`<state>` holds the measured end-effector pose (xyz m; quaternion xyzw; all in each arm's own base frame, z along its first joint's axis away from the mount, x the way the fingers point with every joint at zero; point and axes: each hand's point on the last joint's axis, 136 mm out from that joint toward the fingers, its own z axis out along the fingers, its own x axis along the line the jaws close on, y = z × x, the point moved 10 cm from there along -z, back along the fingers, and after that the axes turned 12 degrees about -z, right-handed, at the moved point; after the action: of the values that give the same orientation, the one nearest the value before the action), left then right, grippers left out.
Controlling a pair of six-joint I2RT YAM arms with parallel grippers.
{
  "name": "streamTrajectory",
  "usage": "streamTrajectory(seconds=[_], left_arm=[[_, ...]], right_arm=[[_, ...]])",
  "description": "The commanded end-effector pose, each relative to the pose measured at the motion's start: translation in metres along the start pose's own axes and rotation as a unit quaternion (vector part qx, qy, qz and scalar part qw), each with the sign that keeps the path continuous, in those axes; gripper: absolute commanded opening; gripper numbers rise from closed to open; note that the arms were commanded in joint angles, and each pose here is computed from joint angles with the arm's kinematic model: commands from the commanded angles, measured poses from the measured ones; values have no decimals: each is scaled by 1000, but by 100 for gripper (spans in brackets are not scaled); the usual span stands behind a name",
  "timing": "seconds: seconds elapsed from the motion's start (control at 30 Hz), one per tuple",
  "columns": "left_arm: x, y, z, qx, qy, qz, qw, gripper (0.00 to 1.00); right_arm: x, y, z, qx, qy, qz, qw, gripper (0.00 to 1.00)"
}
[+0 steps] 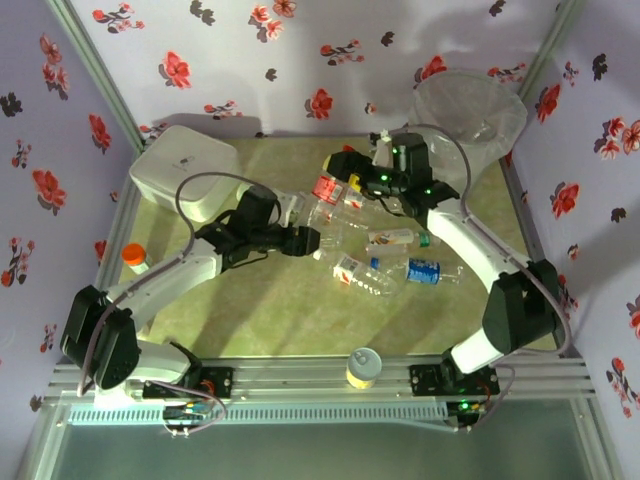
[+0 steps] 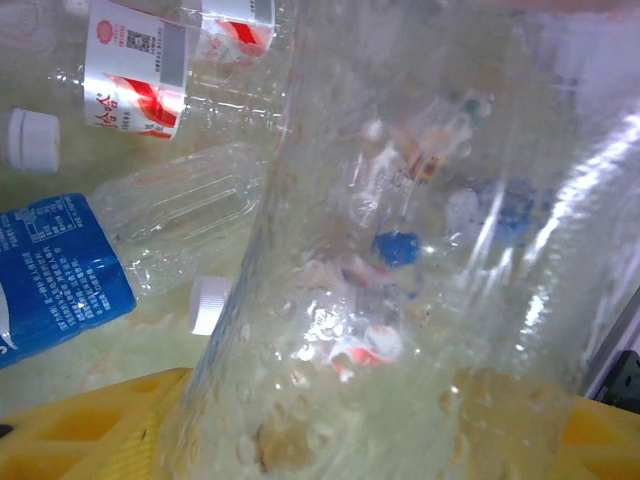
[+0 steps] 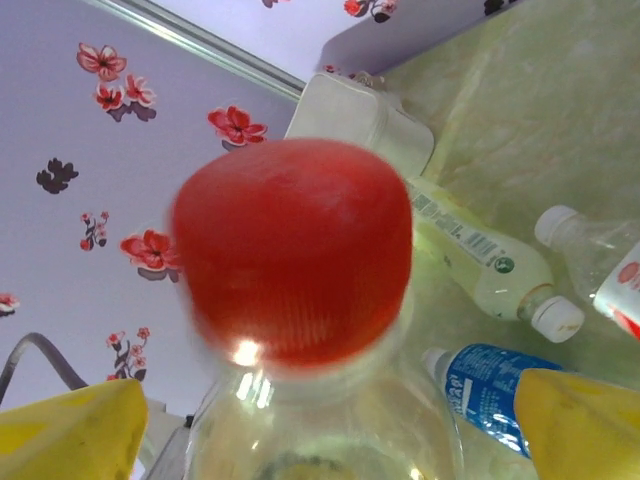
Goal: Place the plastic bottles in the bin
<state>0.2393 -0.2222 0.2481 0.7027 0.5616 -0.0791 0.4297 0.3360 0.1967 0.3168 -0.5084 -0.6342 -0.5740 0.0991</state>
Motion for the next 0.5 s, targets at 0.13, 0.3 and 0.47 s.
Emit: streamTrajectory(seconds=[0.13,0.3,0.47], left_arm=[[-9,1,-7,13,-17,40,999,66],[-9,1,-8,10,-14,42,999,72],[-9,3,-21,-5,16,55,998,95]], right_arm=[[16,11,-2,-4,2,-34,999,63],[22,13,-9,-10,-8,-52,999,43],[36,33,-33,-35,-47,-102,993,38]])
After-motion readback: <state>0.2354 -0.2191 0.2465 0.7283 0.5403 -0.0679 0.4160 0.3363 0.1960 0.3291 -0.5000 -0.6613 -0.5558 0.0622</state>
